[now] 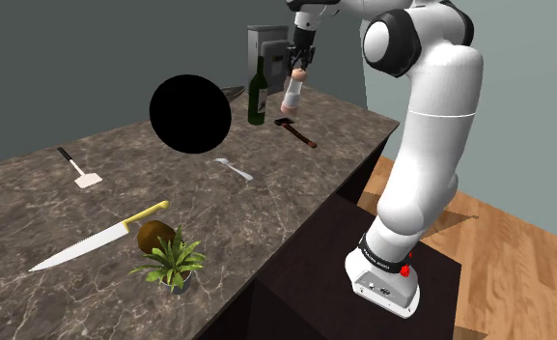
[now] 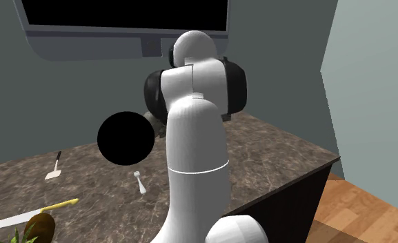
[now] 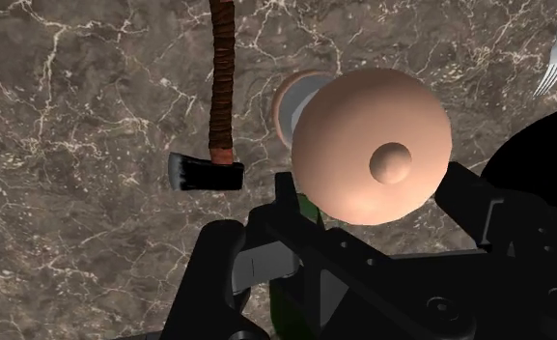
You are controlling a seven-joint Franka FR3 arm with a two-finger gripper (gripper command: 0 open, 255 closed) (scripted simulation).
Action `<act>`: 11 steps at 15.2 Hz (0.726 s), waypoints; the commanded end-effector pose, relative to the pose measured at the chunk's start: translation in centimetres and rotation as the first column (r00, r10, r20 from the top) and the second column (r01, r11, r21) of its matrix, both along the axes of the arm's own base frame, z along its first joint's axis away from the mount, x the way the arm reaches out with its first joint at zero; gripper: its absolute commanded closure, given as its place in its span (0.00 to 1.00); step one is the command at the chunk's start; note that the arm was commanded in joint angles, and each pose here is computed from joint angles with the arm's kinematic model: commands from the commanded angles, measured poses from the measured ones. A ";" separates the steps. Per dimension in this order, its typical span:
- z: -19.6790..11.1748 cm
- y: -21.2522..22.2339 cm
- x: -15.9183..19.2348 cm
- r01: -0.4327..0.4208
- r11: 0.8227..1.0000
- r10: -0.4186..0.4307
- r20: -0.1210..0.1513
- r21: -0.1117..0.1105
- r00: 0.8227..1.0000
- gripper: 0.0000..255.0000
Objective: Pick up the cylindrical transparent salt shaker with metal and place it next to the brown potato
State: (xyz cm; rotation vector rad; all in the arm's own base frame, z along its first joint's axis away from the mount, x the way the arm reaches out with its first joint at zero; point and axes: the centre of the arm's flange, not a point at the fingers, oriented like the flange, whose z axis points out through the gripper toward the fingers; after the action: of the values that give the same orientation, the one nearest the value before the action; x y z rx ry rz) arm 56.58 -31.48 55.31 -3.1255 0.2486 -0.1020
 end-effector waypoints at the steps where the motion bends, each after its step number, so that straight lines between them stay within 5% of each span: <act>1: 0.0 2.8 -0.2 0.000 1.000 0.000 0.000 0.000 1.000 1.00; 11: 0.0 15.7 -2.7 0.000 1.000 0.000 0.000 0.000 1.000 1.00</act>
State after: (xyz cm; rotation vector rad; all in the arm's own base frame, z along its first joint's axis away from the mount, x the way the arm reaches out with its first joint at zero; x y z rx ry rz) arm 54.04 -17.04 55.58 -3.1256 0.2468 -0.1025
